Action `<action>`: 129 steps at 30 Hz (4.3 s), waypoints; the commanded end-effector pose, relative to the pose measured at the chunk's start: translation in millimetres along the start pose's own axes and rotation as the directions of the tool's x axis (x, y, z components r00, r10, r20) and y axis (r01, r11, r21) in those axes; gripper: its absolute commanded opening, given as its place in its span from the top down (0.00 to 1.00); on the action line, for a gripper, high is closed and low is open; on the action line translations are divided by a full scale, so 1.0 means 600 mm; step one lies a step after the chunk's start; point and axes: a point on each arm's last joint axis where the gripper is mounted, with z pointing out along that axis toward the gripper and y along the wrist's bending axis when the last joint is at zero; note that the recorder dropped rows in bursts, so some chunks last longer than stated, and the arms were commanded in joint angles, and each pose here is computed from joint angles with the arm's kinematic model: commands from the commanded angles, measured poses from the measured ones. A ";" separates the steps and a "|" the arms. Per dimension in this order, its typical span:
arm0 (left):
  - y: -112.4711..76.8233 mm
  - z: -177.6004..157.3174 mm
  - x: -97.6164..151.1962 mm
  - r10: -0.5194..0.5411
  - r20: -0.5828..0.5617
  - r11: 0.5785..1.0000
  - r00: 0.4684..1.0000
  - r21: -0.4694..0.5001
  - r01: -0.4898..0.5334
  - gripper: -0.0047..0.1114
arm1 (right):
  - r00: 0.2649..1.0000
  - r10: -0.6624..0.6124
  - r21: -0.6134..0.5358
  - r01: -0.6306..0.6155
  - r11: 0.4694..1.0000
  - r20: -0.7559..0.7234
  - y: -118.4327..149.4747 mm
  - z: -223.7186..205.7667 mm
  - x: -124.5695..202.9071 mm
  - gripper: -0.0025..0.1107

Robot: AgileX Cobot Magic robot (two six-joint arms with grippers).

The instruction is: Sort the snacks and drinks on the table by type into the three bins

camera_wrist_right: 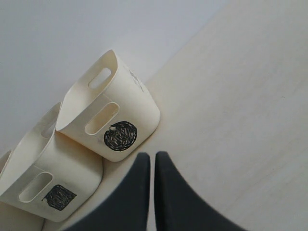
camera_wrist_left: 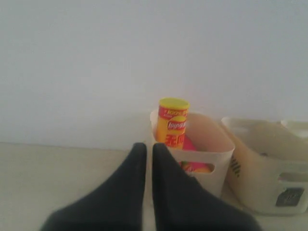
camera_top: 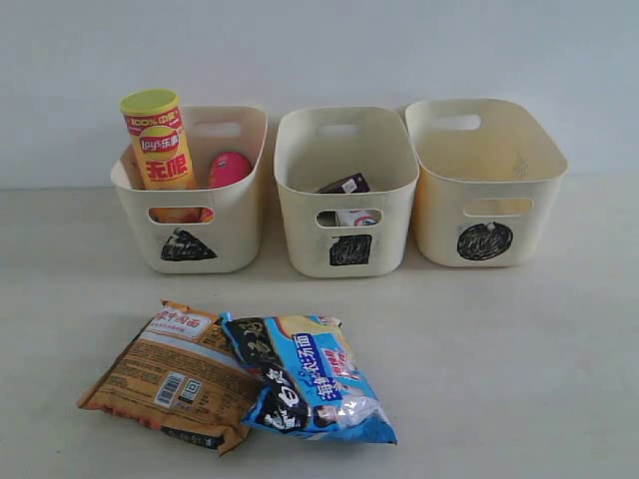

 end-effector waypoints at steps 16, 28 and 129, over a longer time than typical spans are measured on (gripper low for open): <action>0.015 0.001 0.112 0.169 -0.151 0.984 0.974 -0.021 -0.174 0.92 | 1.000 -0.004 -0.005 0.005 1.000 0.009 0.001 -0.001 -0.001 0.98; 0.012 0.002 0.104 0.101 -0.100 0.994 0.990 -0.022 -0.103 0.92 | 1.000 -0.004 -0.005 0.004 1.000 0.009 0.001 -0.001 -0.001 0.98; 0.013 0.001 0.110 0.109 -0.134 0.993 0.985 -0.019 -0.113 0.92 | -0.117 -0.964 -0.896 0.409 0.173 -0.239 0.358 0.215 0.266 0.17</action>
